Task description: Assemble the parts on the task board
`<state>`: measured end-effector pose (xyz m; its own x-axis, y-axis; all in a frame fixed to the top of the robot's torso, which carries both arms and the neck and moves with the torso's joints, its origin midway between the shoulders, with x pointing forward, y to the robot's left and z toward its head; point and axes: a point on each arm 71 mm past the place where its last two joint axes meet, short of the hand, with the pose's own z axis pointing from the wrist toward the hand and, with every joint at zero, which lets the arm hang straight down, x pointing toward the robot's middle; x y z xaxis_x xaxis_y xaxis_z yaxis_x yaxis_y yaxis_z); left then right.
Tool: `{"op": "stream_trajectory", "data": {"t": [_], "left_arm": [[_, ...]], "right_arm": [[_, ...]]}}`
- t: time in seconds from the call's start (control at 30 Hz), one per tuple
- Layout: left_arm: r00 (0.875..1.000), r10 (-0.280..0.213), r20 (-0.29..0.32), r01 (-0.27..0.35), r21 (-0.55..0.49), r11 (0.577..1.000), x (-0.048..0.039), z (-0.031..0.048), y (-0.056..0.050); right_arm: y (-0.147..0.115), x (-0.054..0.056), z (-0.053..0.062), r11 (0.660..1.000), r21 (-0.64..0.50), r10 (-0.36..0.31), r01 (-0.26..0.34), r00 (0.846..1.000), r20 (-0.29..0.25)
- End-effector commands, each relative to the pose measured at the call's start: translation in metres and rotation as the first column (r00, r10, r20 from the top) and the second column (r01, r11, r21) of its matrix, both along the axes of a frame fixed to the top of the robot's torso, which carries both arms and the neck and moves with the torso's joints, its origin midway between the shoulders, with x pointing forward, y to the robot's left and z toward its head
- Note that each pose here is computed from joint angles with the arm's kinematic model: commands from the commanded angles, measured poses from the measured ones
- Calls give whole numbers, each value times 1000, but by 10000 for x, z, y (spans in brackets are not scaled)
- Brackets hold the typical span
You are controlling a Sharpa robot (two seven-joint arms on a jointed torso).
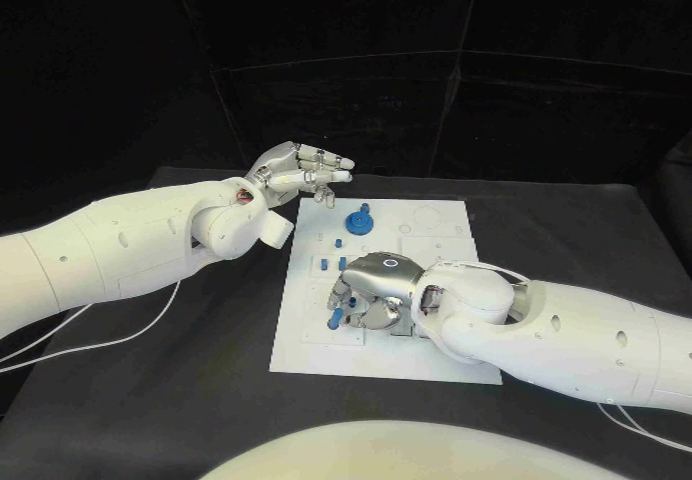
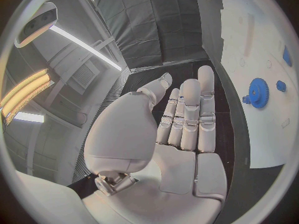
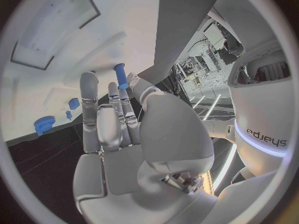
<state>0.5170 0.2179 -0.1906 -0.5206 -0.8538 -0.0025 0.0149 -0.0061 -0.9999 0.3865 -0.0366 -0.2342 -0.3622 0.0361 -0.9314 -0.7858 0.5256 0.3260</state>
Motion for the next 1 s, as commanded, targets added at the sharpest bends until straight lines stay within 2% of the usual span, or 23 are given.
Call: {"op": "stream_trajectory", "data": {"t": [0.03, 0.73, 1.0], "left_arm": [[1000, -8, -1, 8, -9, 1000, -1, 13, -9], [1000, -9, -3, 9, -8, 1000, -2, 11, -7], [1000, -9, -4, 9, -7, 1000, -1, 10, -6]], "right_arm": [[19, -3, -2, 1000, -9, 11, -11, 1000, -4], [107, -48, 35, 999, 22, 40, -40, 999, 3], [73, -19, 48, 999, 38, 6, -7, 1000, 24]]}}
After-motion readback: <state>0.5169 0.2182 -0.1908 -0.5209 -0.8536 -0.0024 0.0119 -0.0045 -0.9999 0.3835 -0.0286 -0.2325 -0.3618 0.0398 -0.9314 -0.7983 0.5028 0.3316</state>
